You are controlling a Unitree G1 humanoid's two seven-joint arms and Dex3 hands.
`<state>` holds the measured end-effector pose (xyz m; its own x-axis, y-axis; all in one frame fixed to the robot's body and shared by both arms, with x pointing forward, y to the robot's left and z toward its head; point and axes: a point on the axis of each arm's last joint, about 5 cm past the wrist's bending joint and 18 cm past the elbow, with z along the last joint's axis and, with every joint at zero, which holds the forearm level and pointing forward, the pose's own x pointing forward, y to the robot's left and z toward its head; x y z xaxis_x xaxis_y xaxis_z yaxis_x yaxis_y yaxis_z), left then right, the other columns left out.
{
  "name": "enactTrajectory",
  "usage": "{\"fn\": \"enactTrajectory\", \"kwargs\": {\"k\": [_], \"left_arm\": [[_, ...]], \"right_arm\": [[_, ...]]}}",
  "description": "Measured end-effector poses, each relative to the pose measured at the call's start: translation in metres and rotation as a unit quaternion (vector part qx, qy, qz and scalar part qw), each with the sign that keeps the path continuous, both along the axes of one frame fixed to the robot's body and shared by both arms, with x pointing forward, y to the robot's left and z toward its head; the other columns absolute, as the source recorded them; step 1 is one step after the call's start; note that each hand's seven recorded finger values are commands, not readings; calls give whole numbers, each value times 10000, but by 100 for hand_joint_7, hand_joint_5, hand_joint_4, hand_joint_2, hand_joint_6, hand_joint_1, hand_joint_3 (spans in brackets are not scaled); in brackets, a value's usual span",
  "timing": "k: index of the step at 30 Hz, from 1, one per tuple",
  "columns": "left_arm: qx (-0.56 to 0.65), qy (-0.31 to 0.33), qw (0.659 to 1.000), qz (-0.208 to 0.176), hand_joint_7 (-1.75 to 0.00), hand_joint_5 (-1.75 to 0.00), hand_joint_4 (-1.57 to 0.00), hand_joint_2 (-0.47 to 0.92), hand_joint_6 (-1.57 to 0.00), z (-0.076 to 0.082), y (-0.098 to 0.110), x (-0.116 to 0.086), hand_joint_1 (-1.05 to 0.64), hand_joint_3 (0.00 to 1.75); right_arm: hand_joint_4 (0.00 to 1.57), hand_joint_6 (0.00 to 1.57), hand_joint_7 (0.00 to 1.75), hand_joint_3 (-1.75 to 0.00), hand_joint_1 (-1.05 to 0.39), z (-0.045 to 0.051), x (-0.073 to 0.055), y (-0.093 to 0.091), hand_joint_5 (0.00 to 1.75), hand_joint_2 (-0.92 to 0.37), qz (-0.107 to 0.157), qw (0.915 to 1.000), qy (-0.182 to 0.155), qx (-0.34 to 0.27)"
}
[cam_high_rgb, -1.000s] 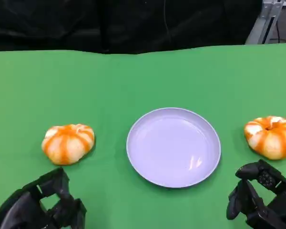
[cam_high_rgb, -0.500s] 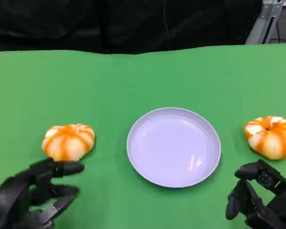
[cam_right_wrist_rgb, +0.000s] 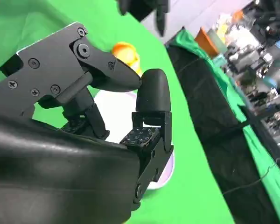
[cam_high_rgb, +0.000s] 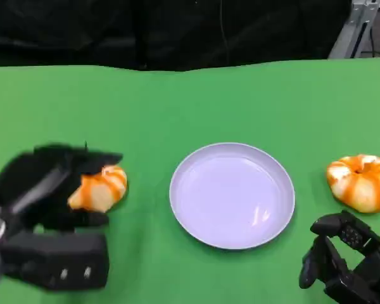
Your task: Grasp the bread from the table and place it into the plate.
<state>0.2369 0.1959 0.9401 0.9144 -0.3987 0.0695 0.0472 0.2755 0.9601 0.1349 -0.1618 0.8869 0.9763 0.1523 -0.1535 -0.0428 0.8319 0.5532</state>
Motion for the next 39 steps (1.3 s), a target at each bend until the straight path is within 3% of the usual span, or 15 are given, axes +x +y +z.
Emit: {"fn": "enactTrajectory", "kwargs": {"k": [9, 13, 18, 39], "left_arm": [[195, 180, 9996, -71, -1, -9, -45, 92, -54, -52, -68, 87, -80, 15], [522, 672, 9963, 114, 0, -7, -45, 92, -54, -176, -162, 311, -78, 17], [725, 1074, 9915, 97, 0, -5, -46, 92, -53, -283, -237, 432, -78, 18], [721, 1425, 9866, 322, 0, -3, -47, 92, -52, -449, -107, 445, -73, 19]], "right_arm": [[84, 82, 143, -109, -15, -2, -11, 8, 175, -54, -17, 10000, 20, -3], [85, 83, 142, -109, -14, 14, -10, 19, 175, -54, -35, 10000, -18, 21], [85, 83, 141, -110, -14, 8, -22, 20, 175, -53, -54, 10000, 4, 34], [85, 83, 142, -109, -15, 23, -31, 52, 175, -54, -35, 10000, -15, 43]]}}
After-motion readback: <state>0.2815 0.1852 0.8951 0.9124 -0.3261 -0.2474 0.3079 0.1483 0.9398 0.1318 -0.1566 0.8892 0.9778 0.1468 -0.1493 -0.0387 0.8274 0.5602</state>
